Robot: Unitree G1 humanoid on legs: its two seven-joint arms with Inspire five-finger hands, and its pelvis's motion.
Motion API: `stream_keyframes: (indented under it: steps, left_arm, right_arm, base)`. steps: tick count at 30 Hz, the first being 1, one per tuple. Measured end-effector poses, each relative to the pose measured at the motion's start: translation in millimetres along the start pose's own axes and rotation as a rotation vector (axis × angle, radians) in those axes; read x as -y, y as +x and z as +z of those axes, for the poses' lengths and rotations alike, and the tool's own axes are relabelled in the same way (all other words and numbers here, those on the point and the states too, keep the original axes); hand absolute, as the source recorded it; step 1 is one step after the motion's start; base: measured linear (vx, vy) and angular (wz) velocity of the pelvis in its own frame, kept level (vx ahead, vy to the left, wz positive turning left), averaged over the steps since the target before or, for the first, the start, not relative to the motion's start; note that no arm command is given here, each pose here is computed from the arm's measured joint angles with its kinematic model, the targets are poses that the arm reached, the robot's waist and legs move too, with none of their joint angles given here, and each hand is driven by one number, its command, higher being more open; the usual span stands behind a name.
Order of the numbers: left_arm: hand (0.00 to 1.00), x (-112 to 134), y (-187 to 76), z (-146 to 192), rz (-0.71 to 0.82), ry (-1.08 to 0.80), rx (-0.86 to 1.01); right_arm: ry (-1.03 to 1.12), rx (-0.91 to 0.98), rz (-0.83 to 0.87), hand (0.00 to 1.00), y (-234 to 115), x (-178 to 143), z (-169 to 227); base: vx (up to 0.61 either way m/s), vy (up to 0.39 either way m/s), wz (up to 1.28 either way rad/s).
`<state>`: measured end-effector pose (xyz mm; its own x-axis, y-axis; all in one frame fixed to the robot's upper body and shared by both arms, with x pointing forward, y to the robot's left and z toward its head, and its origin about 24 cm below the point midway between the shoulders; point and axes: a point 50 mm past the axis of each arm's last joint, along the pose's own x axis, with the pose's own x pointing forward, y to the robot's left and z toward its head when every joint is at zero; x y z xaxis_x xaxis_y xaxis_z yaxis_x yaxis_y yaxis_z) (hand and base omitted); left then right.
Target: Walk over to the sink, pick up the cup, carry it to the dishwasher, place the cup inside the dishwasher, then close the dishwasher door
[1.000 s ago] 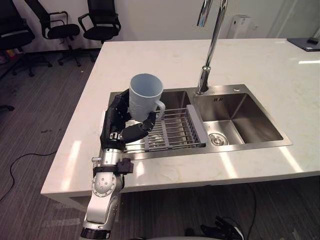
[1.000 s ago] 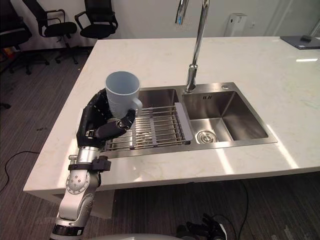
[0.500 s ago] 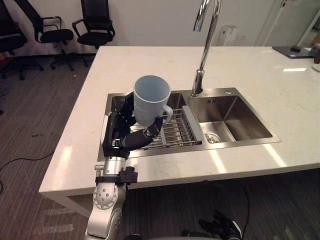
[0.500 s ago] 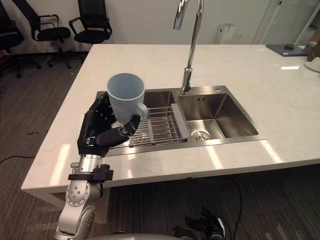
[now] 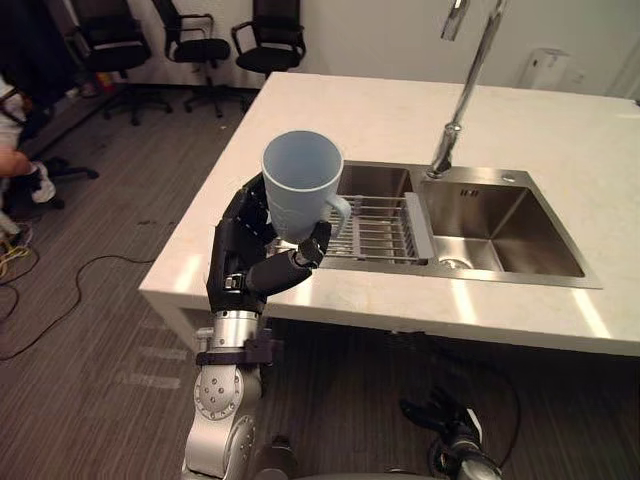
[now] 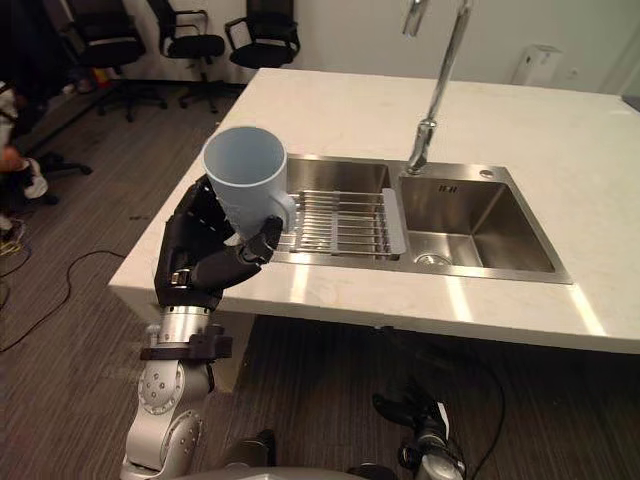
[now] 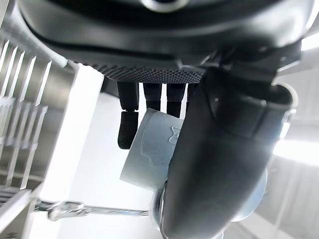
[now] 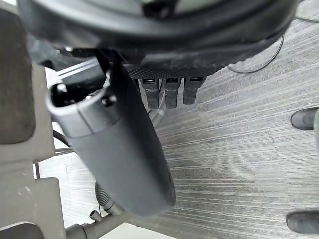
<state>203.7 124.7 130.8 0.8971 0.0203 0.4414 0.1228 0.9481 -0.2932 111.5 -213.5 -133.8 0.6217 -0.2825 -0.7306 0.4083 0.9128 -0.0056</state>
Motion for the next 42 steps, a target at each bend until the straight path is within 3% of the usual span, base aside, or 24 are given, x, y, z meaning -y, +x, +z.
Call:
stream_keyframes:
  steps: [5, 7, 11, 25, 33, 37, 42]
  left_arm:
    - [0.30, 14, 3, 1, -0.050, -0.051, 0.034]
    - [0.30, 6, 4, -12, -0.055, -0.008, -0.016]
    - [0.30, 1, 3, -31, -0.032, 0.002, -0.107]
    - [0.30, 2, 5, -30, -0.076, 0.019, -0.111]
    - [0.30, -8, -2, -32, 0.008, 0.013, -0.124]
    - [0.30, -28, -20, -36, 0.113, 0.044, -0.179]
    - [0.30, -30, -34, -43, 0.130, 0.044, -0.249]
  right_arm:
    - [-0.004, 0.015, -0.006, 0.90, -4, 5, 0]
    - [0.022, -0.040, 0.032, 0.90, -6, -12, -14]
    - [0.021, -0.081, 0.048, 0.90, -8, -16, -25]
    - [-0.091, -0.091, 0.054, 0.90, -5, -4, -22]
    - [-0.124, -0.028, 0.065, 0.90, 1, -15, -6]
    - [-0.117, 0.066, 0.100, 0.90, 8, -31, 20]
    - [-0.129, 0.079, 0.127, 0.90, 9, -43, 23]
  base:
    - [-0.13, 0.241, 0.46]
    - [-0.03, 0.273, 0.15]
    - [0.05, 0.150, 0.35]
    - [-0.02, -0.031, 0.11]
    - [-0.05, -0.009, 0.79]
    - [0.01, 0.100, 0.31]
    - [0.07, 0.074, 0.46]
